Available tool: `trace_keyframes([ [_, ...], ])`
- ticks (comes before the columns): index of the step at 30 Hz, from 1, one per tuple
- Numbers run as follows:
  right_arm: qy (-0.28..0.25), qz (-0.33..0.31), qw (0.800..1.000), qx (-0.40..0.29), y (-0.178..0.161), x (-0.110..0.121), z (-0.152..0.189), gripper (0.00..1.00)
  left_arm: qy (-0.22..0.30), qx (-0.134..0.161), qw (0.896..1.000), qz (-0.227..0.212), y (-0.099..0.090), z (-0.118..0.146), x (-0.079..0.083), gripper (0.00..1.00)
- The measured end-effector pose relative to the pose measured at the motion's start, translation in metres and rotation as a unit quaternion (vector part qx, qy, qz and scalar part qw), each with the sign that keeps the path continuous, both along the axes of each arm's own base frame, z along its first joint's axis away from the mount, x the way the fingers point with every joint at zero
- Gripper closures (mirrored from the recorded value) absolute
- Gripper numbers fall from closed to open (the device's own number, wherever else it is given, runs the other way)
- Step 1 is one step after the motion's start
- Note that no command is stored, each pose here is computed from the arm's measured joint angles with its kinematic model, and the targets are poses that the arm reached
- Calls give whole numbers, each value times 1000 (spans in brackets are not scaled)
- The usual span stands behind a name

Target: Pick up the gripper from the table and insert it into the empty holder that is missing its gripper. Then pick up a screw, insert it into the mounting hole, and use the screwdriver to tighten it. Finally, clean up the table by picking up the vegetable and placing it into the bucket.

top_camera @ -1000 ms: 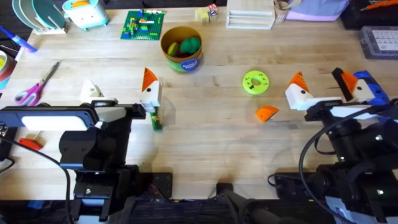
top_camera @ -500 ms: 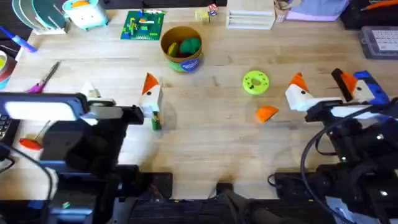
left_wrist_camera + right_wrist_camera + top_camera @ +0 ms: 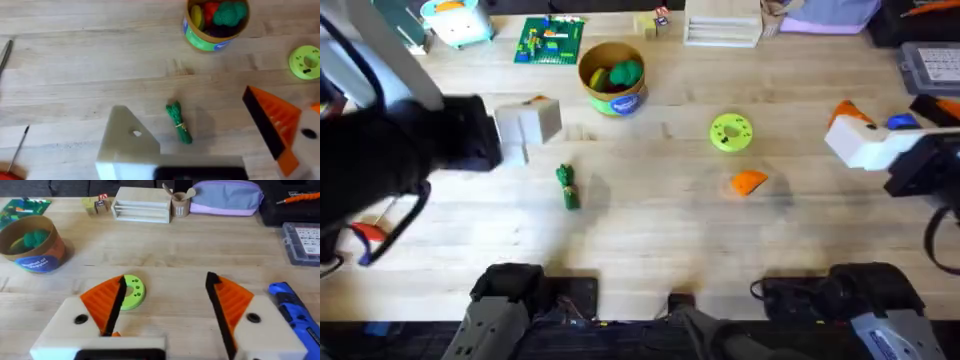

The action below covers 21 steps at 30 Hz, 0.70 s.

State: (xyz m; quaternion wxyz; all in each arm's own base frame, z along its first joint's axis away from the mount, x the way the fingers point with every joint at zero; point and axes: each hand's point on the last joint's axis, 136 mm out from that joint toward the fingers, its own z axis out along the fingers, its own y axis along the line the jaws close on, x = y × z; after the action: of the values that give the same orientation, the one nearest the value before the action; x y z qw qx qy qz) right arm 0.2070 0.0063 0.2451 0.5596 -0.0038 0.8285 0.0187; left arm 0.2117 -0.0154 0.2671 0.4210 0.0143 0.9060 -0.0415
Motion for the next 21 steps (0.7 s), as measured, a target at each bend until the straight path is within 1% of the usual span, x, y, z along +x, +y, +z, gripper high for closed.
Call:
trace_keyframes([
  [3,-6,0,1000,0,0,0,11,10,1,-1,1000,-1,-1,9,8,8],
  [7,-4,0,1000,1,0,-1,10,10,21,-1,1000,-1,-1,2,12,9],
  [8,-4,0,1000,1,0,-1,10,10,26,-2,1000,-1,-1,0,14,99],
  [10,-4,0,1000,1,0,-1,10,10,34,-3,999,-1,-1,-4,16,388],
  [11,-4,0,1000,1,0,-1,10,10,39,-4,999,-1,-1,-5,18,556],
  [12,-4,0,1000,1,0,-1,10,10,43,-6,999,1,-1,-7,19,701],
  [13,-4,0,1000,1,0,-1,10,10,48,-11,999,5,-1,-9,21,876],
  [14,-4,0,1000,1,0,-1,10,10,50,-14,999,8,-1,-10,22,961],
  [15,-4,0,1000,1,0,-1,10,10,51,-18,998,12,-1,-10,24,900],
  [16,-3,0,1000,1,0,-1,10,10,51,-24,998,17,-2,-10,26,732],
  [20,6,0,1000,1,0,-3,5,10,58,-49,996,39,-2,-12,27,130],
  [21,10,0,1000,1,0,-3,4,10,59,-56,996,46,-2,-12,28,42],
])
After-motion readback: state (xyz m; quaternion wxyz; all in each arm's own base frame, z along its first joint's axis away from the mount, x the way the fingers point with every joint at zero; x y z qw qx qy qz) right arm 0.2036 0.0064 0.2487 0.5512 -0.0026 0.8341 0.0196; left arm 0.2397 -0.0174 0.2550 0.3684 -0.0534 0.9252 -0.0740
